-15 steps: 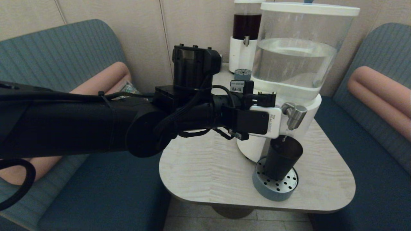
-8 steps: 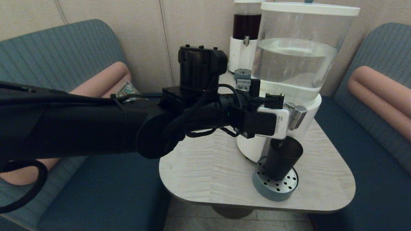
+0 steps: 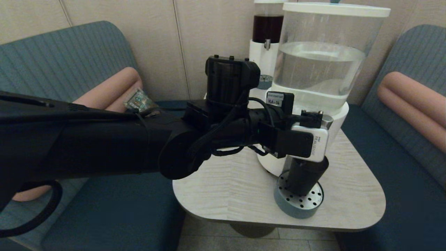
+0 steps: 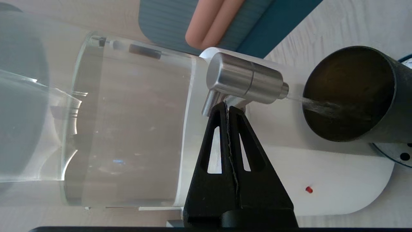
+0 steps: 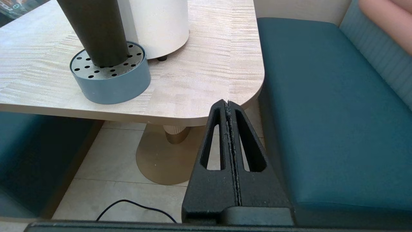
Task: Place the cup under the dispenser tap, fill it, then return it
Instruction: Turn off the faucet
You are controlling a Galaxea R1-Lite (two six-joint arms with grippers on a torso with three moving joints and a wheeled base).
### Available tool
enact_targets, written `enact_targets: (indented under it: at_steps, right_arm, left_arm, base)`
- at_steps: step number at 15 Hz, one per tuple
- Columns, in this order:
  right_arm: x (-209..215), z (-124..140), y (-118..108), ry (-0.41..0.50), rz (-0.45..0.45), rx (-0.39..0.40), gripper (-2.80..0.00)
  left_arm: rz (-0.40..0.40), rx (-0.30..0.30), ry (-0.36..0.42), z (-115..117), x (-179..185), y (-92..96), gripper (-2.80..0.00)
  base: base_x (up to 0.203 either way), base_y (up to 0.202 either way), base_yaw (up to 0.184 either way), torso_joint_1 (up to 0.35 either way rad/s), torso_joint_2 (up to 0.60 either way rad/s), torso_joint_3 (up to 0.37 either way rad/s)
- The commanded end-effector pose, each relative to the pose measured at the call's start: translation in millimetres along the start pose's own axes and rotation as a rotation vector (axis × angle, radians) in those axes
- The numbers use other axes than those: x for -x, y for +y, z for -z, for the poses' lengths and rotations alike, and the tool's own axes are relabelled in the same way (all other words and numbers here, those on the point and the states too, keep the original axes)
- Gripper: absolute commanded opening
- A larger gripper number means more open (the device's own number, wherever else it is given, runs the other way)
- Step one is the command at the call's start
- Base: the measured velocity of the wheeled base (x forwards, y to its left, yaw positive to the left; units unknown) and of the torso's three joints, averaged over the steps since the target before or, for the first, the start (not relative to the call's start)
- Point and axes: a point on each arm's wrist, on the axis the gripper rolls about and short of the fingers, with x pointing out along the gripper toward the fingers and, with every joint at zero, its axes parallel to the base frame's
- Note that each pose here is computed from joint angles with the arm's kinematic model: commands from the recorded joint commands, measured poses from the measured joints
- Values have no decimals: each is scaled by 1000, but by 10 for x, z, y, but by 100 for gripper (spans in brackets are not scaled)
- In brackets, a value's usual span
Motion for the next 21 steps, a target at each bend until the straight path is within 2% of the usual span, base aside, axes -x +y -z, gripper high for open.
enact_targets:
  at_steps: [1, 21]
  right_arm:
    - [-10, 37, -1, 14, 0, -1, -280]
    - [-11, 42, -1, 16, 0, 0, -280]
  left_arm:
    - [-3, -8, -3, 0, -10, 1, -280]
    - [-27, -17, -6, 73, -190, 13, -280]
  base:
    - [0, 0, 0, 0, 0, 0]
    - [0, 0, 0, 0, 0, 0]
